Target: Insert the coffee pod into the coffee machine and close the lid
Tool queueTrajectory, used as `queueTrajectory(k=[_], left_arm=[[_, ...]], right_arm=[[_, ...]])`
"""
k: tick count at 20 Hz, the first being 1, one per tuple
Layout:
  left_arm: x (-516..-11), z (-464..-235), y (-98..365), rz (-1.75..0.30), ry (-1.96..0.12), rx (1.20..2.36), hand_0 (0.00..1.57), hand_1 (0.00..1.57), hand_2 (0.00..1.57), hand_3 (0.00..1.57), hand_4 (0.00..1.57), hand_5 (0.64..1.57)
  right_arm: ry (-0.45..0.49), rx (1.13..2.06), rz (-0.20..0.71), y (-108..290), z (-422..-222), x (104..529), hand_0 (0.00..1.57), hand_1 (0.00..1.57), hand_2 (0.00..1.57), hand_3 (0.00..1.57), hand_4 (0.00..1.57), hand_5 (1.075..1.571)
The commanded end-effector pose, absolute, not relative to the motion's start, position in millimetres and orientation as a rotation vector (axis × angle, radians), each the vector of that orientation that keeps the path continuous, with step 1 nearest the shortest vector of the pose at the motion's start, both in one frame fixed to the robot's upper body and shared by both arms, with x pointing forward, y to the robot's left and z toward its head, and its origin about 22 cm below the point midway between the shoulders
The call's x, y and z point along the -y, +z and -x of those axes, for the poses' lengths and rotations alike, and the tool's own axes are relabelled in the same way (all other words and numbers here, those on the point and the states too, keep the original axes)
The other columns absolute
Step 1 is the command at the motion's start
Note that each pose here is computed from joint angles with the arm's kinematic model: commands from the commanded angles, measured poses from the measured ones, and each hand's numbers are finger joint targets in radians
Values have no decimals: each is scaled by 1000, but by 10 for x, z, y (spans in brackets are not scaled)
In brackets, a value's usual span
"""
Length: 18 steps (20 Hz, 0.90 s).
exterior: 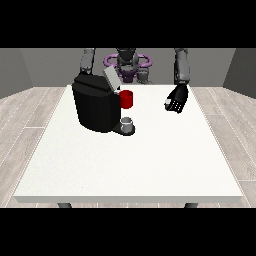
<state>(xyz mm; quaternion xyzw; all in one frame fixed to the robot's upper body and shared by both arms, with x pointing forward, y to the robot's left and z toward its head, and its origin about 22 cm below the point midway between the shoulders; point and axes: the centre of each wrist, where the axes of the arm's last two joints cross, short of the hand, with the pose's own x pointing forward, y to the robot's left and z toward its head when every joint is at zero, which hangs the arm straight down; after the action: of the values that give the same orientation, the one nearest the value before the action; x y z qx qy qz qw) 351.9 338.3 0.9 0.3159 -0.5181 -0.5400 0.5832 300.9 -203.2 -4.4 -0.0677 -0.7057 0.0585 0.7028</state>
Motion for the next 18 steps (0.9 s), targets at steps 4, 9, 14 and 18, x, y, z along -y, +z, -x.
queueTrajectory(k=[4,9,14,18], left_arm=[[-3336,-3662,83,-699,-1309,1247,1036,1036,1121,1006,395,1571],[-3120,-3724,79,-578,-1252,1305,1369,1369,1368,1298,482,1571],[-3051,-3832,197,-530,-1216,1326,1447,1447,1431,1354,530,1571],[-2940,-3930,410,-475,-1256,1301,1375,1375,1381,1327,490,1571]], right_arm=[[117,1556,299,-5,-3153,2057,0,0,0,0,0,1571],[138,1443,283,-266,-2958,2182,0,0,0,0,0,1571],[139,1459,296,-351,-2982,2129,0,0,0,0,0,1571],[144,1413,269,-479,-2859,2272,0,0,0,0,0,1571]])
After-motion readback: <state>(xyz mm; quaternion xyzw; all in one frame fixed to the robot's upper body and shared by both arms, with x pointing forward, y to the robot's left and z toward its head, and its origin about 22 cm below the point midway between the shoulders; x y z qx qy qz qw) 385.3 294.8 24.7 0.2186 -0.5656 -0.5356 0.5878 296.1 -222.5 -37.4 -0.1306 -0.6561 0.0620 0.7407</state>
